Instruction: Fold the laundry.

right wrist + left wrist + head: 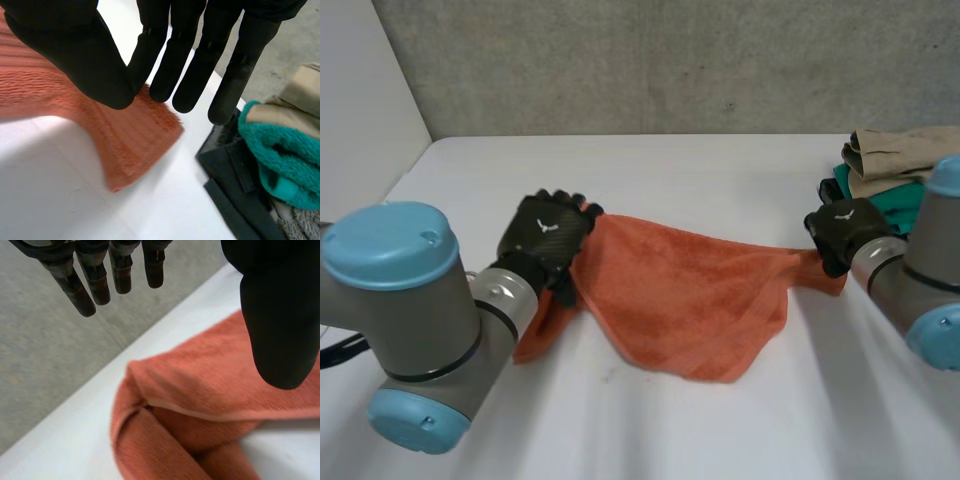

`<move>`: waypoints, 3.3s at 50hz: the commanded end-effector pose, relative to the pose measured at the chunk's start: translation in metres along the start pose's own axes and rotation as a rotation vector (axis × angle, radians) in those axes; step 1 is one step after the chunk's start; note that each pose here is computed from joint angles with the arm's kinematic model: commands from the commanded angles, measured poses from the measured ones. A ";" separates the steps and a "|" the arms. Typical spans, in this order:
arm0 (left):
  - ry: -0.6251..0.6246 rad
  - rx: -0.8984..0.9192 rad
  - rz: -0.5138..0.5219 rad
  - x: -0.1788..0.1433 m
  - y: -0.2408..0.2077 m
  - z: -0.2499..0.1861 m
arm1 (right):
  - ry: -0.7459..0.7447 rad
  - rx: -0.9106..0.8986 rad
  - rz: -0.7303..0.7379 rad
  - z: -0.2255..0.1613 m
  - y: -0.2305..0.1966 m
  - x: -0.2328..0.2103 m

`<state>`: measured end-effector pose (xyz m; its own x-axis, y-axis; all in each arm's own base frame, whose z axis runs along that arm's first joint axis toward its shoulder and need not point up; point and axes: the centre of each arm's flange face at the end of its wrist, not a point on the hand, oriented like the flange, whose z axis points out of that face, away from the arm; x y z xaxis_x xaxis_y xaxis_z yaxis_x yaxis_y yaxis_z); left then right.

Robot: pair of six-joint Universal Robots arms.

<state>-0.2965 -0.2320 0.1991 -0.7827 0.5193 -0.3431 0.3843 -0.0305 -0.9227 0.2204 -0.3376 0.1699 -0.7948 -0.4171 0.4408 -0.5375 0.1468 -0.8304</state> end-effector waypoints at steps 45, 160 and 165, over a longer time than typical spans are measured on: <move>-0.130 -0.431 -0.428 -0.098 0.060 0.017 | -0.322 0.071 -0.069 -0.103 0.013 -0.173; -0.518 0.499 -0.198 -0.198 -0.147 0.069 | 0.033 0.918 0.420 0.000 -0.176 0.130; -0.498 0.291 -0.208 -0.190 -0.081 0.076 | -0.137 0.677 0.455 0.012 -0.119 0.103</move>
<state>-0.2362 -0.3869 0.4050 -0.9922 0.0971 -0.0782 0.0226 -0.4770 -0.8786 0.2083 -0.4219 0.3843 -0.9117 -0.4059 0.0632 0.1829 -0.5389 -0.8223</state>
